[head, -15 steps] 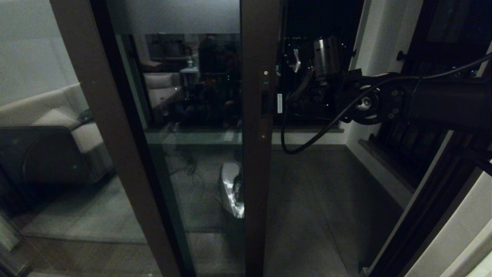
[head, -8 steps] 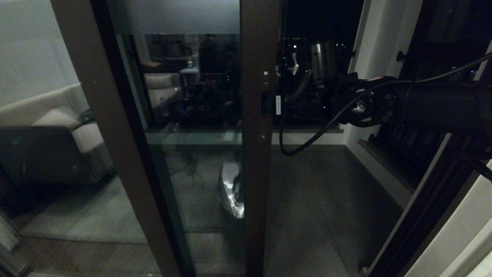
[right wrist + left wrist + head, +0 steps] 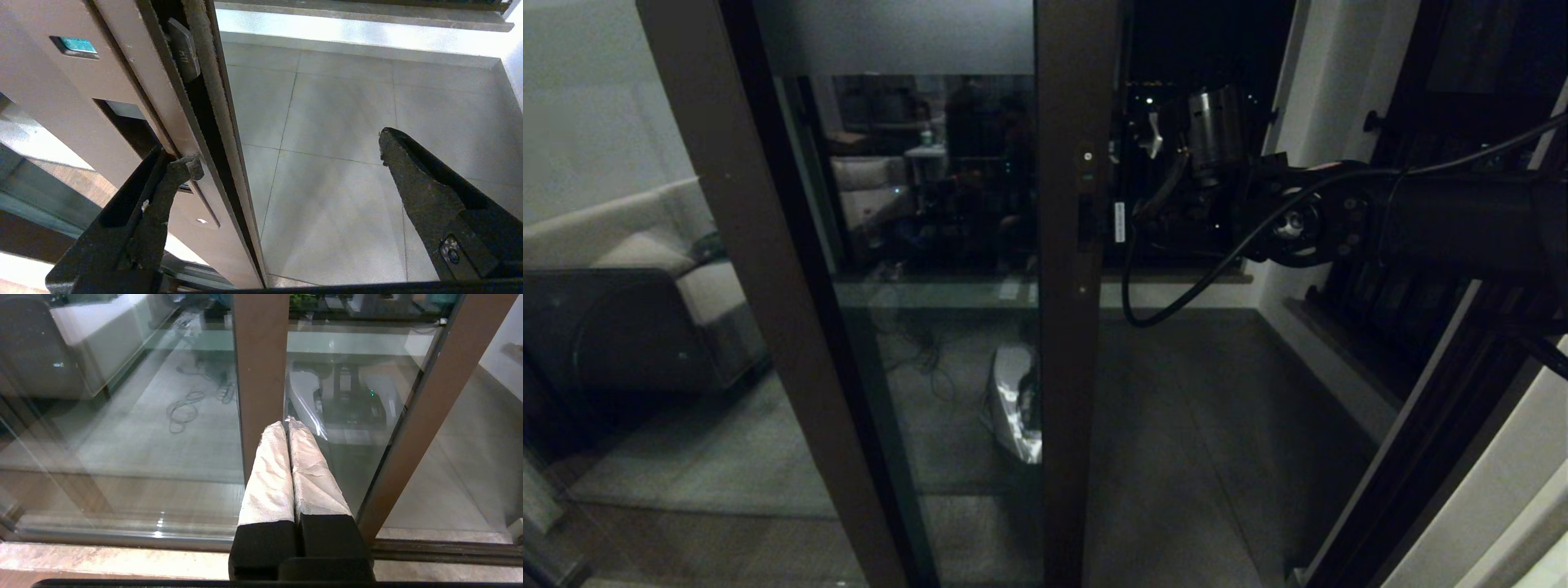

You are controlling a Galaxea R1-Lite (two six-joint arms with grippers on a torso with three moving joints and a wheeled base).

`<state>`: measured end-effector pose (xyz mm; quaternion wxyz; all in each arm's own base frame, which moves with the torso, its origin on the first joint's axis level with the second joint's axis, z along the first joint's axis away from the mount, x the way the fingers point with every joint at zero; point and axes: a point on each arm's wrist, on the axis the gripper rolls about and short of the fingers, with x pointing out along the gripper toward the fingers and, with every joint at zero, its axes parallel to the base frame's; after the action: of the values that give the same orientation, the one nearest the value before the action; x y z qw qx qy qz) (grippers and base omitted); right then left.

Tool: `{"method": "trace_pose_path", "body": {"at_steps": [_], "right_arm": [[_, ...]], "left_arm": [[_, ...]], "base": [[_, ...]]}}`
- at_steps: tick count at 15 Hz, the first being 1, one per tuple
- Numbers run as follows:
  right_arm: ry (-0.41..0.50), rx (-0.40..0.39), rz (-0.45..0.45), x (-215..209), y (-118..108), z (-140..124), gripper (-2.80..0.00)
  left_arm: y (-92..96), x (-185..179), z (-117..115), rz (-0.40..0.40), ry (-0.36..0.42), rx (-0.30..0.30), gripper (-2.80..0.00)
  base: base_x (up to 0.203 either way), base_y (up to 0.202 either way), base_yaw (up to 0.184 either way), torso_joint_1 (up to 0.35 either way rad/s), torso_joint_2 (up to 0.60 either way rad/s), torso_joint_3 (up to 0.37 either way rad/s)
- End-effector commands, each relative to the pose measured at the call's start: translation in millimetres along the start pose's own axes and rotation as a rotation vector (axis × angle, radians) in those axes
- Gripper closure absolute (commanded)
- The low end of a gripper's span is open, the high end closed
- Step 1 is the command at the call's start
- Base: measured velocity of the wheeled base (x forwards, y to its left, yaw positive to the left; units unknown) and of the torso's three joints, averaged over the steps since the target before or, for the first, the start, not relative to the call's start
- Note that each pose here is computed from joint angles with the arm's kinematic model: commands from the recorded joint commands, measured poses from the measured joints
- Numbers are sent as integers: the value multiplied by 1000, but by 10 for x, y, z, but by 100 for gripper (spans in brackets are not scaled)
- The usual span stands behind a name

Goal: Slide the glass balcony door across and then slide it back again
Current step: Close the slid door

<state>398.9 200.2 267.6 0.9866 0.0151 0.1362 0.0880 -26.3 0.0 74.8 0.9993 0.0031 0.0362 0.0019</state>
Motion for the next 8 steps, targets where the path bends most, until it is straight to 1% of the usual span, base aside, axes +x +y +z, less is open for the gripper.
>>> {"method": "trace_pose_path", "body": {"at_steps": [1, 5, 8], "right_arm": [[-4, 5, -16, 7, -45, 11, -280], [-7, 10, -32, 14, -110, 27, -280], [-15, 16, -50, 6, -201, 66, -280]], "left_arm": [[0, 0, 0, 1, 0, 0, 0], [0, 0, 0, 1, 0, 0, 0], [0, 0, -1, 1, 1, 0, 0]], "base": [[0, 0, 0, 0, 0, 0], [0, 0, 0, 0, 0, 0], [0, 0, 0, 0, 0, 0]]}}
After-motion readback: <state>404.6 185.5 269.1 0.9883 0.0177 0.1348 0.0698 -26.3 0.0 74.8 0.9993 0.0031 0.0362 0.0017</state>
